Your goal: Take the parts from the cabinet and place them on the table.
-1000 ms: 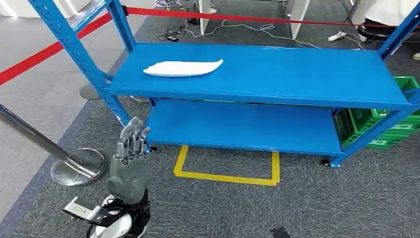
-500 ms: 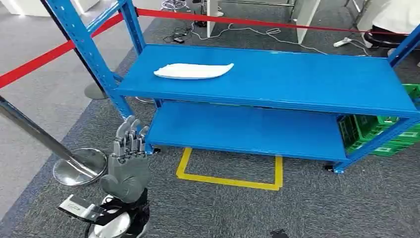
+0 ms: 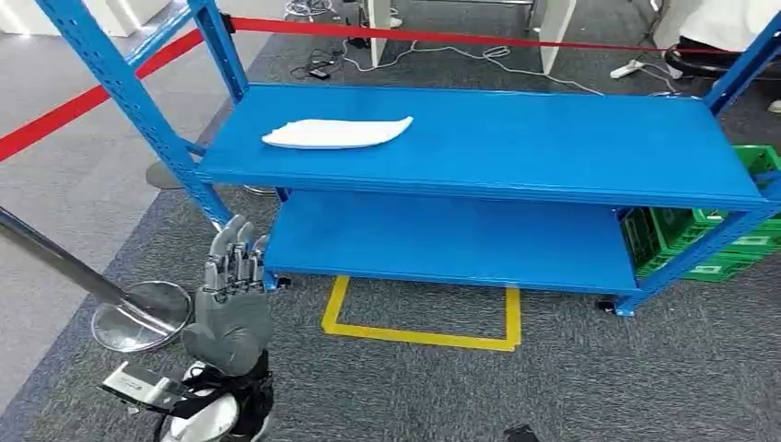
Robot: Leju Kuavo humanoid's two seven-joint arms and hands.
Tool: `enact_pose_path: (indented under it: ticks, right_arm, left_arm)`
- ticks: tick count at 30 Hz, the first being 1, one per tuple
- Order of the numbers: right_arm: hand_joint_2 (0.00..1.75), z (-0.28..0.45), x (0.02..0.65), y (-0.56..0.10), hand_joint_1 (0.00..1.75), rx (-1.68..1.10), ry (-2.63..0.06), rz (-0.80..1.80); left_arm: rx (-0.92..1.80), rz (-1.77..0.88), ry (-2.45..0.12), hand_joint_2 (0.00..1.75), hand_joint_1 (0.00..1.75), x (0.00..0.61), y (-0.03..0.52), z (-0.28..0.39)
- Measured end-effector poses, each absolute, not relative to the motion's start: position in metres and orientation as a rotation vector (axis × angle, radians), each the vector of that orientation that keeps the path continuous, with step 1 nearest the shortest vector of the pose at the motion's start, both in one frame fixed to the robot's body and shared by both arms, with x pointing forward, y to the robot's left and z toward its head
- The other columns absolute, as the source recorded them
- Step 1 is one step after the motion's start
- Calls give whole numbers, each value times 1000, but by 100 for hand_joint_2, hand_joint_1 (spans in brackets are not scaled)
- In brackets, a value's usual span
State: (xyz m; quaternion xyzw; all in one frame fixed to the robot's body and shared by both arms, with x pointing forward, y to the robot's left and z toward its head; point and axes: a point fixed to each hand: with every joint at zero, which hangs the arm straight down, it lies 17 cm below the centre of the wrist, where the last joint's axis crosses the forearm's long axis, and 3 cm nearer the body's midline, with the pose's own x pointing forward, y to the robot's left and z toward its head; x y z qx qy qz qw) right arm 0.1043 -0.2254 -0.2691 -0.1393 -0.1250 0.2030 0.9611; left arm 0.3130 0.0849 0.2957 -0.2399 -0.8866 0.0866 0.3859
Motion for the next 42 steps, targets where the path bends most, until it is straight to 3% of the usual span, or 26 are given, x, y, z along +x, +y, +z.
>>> enact_pose_path:
  ticks: [42]
  right_arm:
    - [0,-269,102,-225,0,-280,-255,419]
  left_arm:
    - [-607,228,-2269,0,0,312,91,298]
